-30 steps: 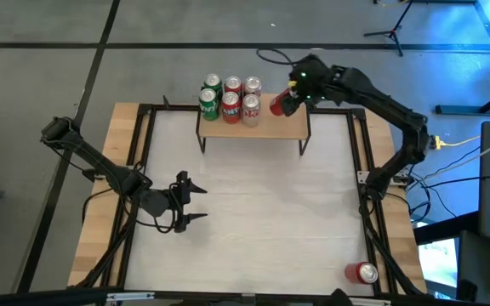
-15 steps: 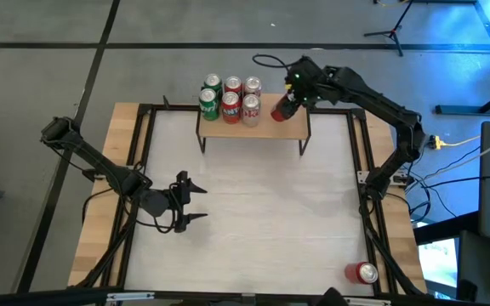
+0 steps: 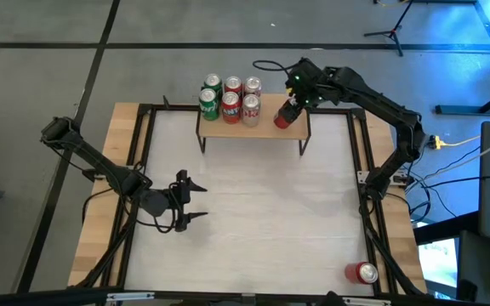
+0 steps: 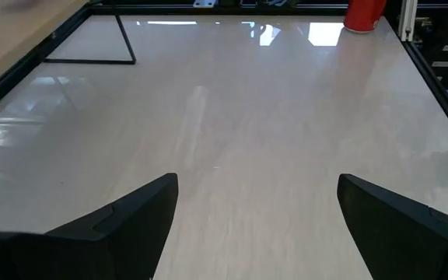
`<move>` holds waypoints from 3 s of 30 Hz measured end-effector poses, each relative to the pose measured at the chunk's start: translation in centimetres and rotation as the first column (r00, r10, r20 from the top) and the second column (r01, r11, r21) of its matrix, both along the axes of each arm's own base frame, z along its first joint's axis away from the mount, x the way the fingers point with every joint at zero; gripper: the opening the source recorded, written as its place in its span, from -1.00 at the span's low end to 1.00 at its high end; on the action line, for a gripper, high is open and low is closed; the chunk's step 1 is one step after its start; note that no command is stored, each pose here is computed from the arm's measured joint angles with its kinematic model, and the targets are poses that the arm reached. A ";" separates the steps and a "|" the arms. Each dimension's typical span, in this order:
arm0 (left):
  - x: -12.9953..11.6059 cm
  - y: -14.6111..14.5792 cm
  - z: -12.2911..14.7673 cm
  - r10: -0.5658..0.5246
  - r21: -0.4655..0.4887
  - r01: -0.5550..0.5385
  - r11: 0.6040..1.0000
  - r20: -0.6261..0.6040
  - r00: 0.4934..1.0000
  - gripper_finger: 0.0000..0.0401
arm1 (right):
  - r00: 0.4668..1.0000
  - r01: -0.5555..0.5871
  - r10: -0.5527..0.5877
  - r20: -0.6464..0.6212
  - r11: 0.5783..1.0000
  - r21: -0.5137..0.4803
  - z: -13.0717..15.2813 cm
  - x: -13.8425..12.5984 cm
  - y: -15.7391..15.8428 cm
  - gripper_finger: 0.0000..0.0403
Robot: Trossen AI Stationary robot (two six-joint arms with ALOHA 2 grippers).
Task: Place canned beverage on shelf
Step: Put the top red soda can on the shelf
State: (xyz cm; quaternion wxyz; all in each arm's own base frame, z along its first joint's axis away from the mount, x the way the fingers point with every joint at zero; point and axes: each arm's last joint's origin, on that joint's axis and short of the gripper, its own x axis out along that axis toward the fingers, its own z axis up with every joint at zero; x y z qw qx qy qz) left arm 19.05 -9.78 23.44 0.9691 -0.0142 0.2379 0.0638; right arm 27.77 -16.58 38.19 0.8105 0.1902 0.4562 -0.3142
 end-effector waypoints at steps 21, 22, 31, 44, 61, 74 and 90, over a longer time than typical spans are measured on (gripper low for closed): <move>0.0 0.0 0.0 0.001 0.001 -0.001 1.000 0.001 1.000 0.71 | 1.000 -0.008 0.009 -0.014 1.000 0.026 -0.1 -0.2 0.2 0.50; 0.0 0.0 0.0 0.001 0.001 -0.001 1.000 0.001 1.000 0.71 | 1.000 -0.009 0.009 -0.013 1.000 0.025 -0.1 -0.2 0.2 0.53; 0.0 0.0 0.0 0.001 0.001 -0.001 1.000 0.000 1.000 0.71 | 1.000 -0.013 0.014 -0.019 0.999 0.030 -0.9 0.7 -0.4 0.63; 0.0 0.0 0.0 0.001 0.001 -0.001 1.000 0.000 1.000 0.71 | 0.999 -0.041 0.040 0.019 0.999 0.009 -0.9 1.3 -0.7 0.63; 0.0 0.0 0.0 0.000 0.001 0.000 1.000 0.001 1.000 0.71 | 0.996 -0.094 0.092 -0.022 0.989 -0.113 -0.8 2.6 0.9 0.38; 0.2 0.4 0.0 0.016 0.000 -0.016 1.000 -0.001 1.000 0.71 | 0.998 -0.060 0.060 -0.011 0.974 -0.216 -1.7 4.4 -0.4 0.41; 0.2 0.4 0.0 0.016 -0.001 -0.016 1.000 -0.001 1.000 0.71 | 0.997 -0.068 0.075 0.008 0.940 -0.334 -1.7 5.6 -1.2 0.43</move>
